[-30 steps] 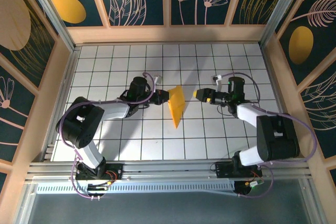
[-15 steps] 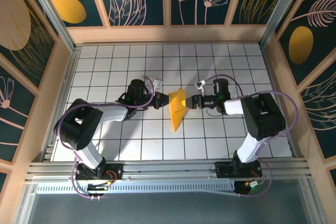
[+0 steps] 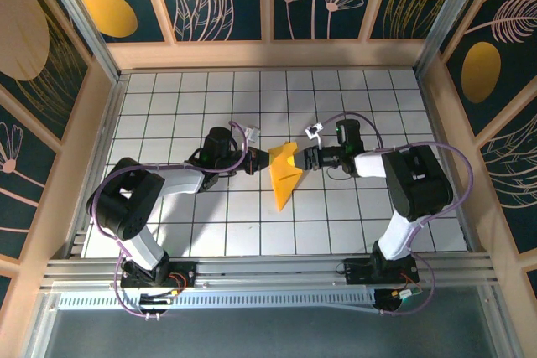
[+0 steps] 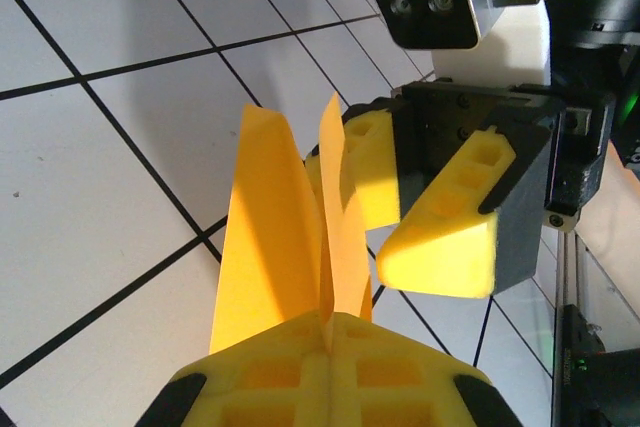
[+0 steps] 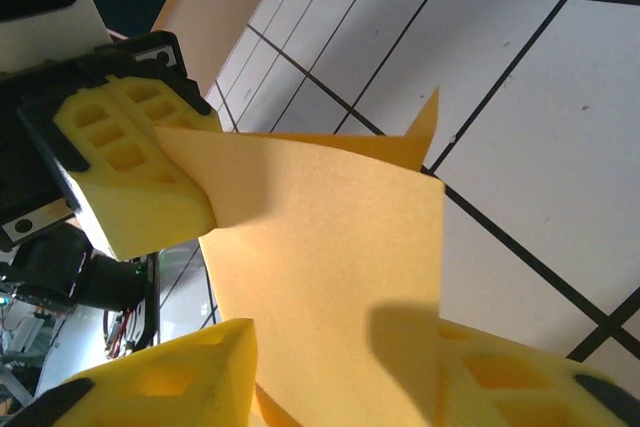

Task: Fold a paper plane with a square sheet of paper (fold left side to right side)
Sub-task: Place the paper at the center of the table, then fold the wing for the fifth time at the center of the table.

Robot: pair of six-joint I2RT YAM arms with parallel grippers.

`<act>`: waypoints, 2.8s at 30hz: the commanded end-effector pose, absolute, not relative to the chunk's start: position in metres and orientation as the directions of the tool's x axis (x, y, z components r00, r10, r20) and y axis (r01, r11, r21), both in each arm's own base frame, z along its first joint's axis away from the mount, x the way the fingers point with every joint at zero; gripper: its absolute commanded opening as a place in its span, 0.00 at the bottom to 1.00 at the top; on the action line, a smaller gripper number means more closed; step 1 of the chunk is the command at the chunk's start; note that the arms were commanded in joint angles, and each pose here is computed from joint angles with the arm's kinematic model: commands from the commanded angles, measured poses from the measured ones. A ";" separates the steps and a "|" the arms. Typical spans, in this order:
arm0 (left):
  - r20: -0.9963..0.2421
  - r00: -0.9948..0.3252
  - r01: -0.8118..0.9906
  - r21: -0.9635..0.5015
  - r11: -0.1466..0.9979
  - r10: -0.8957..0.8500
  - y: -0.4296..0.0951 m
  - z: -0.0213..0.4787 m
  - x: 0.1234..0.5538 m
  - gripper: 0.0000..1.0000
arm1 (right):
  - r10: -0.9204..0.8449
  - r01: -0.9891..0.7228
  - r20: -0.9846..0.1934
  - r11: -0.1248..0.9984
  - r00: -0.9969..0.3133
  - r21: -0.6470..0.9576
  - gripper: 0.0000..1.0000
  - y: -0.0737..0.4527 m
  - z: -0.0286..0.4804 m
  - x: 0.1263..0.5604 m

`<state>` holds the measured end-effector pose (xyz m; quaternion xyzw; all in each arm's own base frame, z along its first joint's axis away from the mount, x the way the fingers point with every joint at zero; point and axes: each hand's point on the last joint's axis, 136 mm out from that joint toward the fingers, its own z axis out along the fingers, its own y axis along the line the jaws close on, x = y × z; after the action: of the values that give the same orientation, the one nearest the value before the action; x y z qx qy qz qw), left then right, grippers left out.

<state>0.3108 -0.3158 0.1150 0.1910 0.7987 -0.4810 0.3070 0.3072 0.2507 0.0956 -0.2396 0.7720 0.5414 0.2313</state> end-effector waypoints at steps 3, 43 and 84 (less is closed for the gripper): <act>-0.687 -0.726 0.616 -0.637 0.464 0.021 -0.318 0.113 0.315 0.00 | -0.142 -0.640 -0.633 0.318 -0.761 0.699 0.34 0.248 0.105 0.313; -0.624 -0.600 0.581 0.090 0.809 0.500 -0.369 0.073 0.244 0.49 | 0.162 0.000 -0.123 0.606 -0.979 0.796 0.00 0.223 0.067 0.338; -0.544 -0.633 0.479 0.284 0.831 0.551 -0.364 0.020 0.253 0.07 | 0.170 0.030 -0.115 0.676 -0.979 0.736 0.00 0.214 0.046 0.337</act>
<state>0.2514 -0.3645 0.0242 0.2926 0.9010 0.0500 0.3164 0.3359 0.2145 0.0491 0.0581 0.9046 0.4130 0.0879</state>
